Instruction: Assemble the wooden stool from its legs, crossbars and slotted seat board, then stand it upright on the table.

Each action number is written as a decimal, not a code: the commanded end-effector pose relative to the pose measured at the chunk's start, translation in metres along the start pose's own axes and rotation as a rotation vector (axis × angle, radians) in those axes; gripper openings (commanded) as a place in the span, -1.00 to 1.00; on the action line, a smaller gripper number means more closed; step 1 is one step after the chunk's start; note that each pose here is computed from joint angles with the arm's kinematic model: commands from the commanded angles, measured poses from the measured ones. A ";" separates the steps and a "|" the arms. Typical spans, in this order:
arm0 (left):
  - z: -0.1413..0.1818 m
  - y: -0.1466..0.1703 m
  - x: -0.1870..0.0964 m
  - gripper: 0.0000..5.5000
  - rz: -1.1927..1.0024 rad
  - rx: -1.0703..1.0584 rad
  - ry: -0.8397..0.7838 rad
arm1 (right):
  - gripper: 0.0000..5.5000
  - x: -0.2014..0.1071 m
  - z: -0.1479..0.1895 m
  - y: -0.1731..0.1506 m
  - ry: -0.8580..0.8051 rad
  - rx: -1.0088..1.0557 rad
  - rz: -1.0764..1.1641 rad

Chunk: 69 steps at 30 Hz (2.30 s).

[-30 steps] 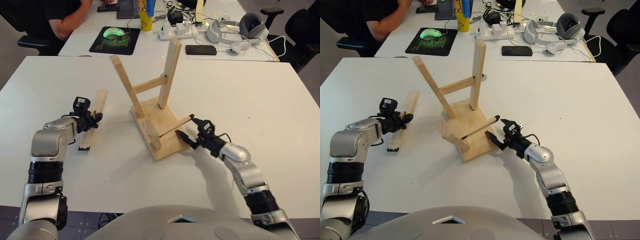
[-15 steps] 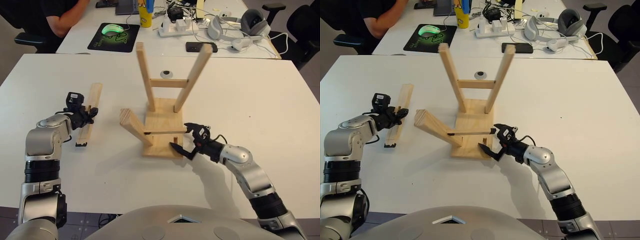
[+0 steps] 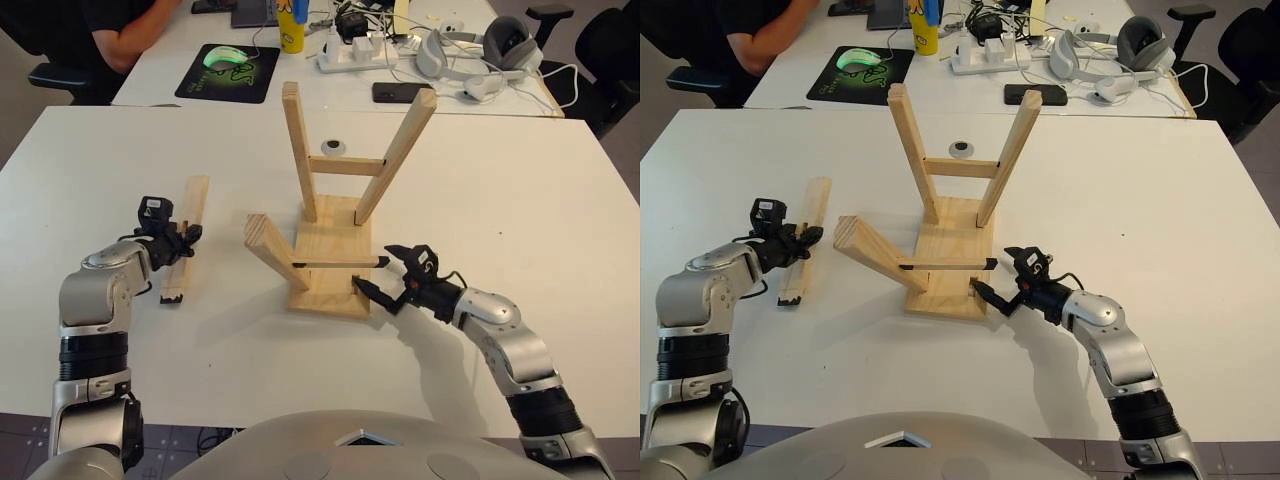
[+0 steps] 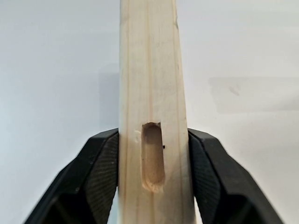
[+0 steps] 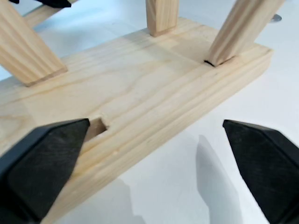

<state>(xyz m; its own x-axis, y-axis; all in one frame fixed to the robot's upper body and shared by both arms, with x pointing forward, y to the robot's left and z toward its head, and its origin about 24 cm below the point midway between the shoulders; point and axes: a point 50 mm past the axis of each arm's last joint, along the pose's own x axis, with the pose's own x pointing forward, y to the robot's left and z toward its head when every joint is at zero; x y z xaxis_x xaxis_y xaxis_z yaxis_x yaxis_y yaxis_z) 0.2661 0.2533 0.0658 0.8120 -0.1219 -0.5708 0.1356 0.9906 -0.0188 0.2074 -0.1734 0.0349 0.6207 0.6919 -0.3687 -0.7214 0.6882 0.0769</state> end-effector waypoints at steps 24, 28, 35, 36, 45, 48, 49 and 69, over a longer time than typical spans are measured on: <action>0.034 0.005 -0.003 -0.25 -0.027 0.064 -0.050 | 0.96 0.014 -0.055 0.055 0.218 -0.134 0.074; 0.039 0.000 0.001 -0.25 -0.054 0.080 -0.050 | 0.96 0.021 -0.057 0.044 0.236 -0.161 -0.067; 0.042 -0.004 0.004 -0.25 -0.070 0.085 -0.051 | 0.96 0.041 -0.045 0.035 0.187 -0.156 -0.154; 0.044 -0.004 0.005 -0.25 -0.070 0.087 -0.062 | 0.96 0.044 -0.042 0.035 0.170 -0.146 -0.155; 0.101 0.010 -0.012 -0.25 -0.074 0.061 -0.350 | 0.96 0.011 -0.003 0.036 0.062 -0.042 0.010; 0.136 0.023 -0.033 -0.25 -0.069 0.091 -0.493 | 0.96 -0.015 0.018 0.022 0.072 -0.012 0.072; 0.149 0.027 -0.041 -0.25 -0.076 0.112 -0.531 | 0.96 -0.023 0.027 0.013 0.071 -0.014 0.069; 0.277 -0.114 -0.119 -0.25 -1.220 0.364 -0.553 | 0.96 -0.074 0.238 -0.021 -0.761 0.128 0.452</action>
<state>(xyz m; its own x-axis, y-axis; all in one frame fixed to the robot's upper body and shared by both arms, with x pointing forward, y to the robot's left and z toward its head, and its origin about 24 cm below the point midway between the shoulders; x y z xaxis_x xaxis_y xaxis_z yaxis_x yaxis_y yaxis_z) 0.3104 0.1484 0.3784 0.2278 -0.9662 0.1206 0.9731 0.2304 0.0082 0.2523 -0.1921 0.2681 0.4168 0.8302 0.3702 -0.9090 0.3822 0.1662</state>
